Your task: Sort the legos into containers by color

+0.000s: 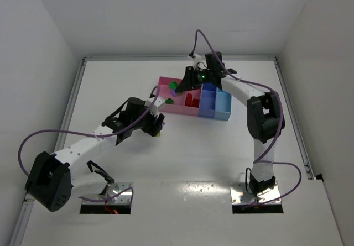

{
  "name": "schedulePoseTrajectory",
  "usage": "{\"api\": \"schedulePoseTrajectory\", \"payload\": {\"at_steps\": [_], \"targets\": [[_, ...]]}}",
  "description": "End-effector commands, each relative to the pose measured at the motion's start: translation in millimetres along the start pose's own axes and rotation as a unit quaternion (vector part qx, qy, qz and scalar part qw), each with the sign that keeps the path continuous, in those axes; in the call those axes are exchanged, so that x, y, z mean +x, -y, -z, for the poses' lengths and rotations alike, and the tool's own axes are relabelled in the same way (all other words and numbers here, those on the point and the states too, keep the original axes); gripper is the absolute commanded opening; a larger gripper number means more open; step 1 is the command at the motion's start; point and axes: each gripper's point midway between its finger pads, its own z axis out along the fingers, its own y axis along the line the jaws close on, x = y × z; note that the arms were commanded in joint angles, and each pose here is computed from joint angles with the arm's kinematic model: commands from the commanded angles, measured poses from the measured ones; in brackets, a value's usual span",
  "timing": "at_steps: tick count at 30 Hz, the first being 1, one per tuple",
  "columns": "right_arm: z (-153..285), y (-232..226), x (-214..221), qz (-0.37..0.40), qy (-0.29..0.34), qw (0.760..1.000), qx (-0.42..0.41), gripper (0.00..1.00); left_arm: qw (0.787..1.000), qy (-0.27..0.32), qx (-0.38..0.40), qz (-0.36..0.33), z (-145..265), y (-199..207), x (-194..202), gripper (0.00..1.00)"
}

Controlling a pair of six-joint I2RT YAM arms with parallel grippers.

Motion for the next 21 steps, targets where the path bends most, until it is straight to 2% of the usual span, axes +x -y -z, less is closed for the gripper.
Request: {"api": "schedulePoseTrajectory", "payload": {"at_steps": [1, 5, 9, 21], "targets": [[6.2, -24.2, -12.3, 0.018, 0.017, 0.999, -0.038, 0.01, 0.999, 0.022, -0.022, 0.01, 2.7, -8.3, -11.5, 0.26], [9.8, -37.2, 3.4, 0.003, 0.008, 0.998, -0.058, 0.01, 1.0, 0.019, -0.007, 0.015, 0.7, -2.5, -5.9, 0.26], [16.6, -50.0, 8.4, -0.01, 0.009, 0.997, -0.078, 0.01, 0.999, 0.008, 0.039, 0.017, -3.1, 13.9, 6.1, 0.26], [48.4, -59.6, 14.8, -0.045, 0.022, 0.994, -0.095, 0.01, 0.996, -0.041, 0.065, 0.054, -21.3, 24.6, 46.2, 0.6]]}}
